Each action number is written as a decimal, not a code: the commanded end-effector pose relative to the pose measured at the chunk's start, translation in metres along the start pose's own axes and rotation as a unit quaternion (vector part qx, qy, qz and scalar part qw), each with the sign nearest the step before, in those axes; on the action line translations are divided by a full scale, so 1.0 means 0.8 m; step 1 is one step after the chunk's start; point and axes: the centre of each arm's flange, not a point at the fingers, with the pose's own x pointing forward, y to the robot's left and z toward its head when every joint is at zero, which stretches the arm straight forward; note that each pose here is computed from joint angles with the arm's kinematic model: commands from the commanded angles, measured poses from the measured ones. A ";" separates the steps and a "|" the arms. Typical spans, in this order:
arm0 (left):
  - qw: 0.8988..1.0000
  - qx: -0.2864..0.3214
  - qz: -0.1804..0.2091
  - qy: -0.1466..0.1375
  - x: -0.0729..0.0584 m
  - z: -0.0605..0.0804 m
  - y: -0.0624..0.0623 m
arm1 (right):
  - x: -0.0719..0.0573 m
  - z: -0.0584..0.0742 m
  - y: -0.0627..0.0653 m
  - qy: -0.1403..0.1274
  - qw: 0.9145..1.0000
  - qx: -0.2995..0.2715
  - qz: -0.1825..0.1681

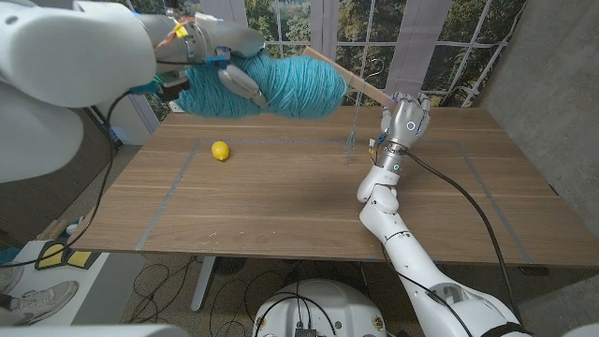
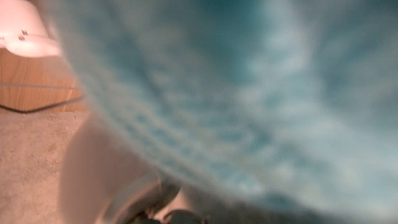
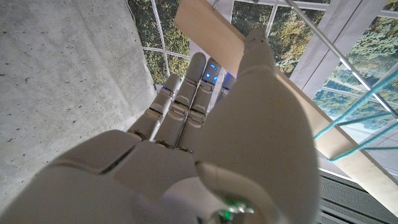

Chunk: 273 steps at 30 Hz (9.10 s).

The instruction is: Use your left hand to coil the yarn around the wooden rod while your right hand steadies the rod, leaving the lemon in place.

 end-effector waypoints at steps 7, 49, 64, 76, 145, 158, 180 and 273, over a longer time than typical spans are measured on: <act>0.998 0.035 0.046 0.037 -0.008 0.011 0.032 | -0.013 -0.009 -0.018 -0.021 0.999 0.025 -0.013; 0.978 -0.080 -0.006 0.195 0.034 -0.131 0.022 | -0.062 0.076 -0.088 -0.236 0.964 0.114 -0.052; 0.956 -0.123 -0.067 0.259 0.041 -0.197 -0.039 | -0.071 0.087 -0.109 -0.262 0.951 0.154 -0.056; 0.952 -0.139 -0.130 0.238 0.069 -0.208 -0.111 | -0.069 0.093 -0.120 -0.233 0.947 0.215 -0.053; 0.998 -0.007 -0.068 0.004 0.029 0.002 -0.080 | -0.005 0.060 -0.027 -0.100 0.993 -0.060 0.013; 0.999 -0.038 -0.026 -0.007 0.023 -0.010 -0.053 | -0.017 0.053 -0.028 -0.138 0.989 -0.057 0.000; 0.995 -0.063 0.062 0.043 0.013 -0.055 -0.033 | -0.029 0.059 -0.041 -0.196 0.980 -0.011 -0.019; 0.961 0.024 -0.069 0.267 0.076 -0.152 -0.333 | -0.010 0.059 -0.023 -0.207 0.701 -0.244 0.637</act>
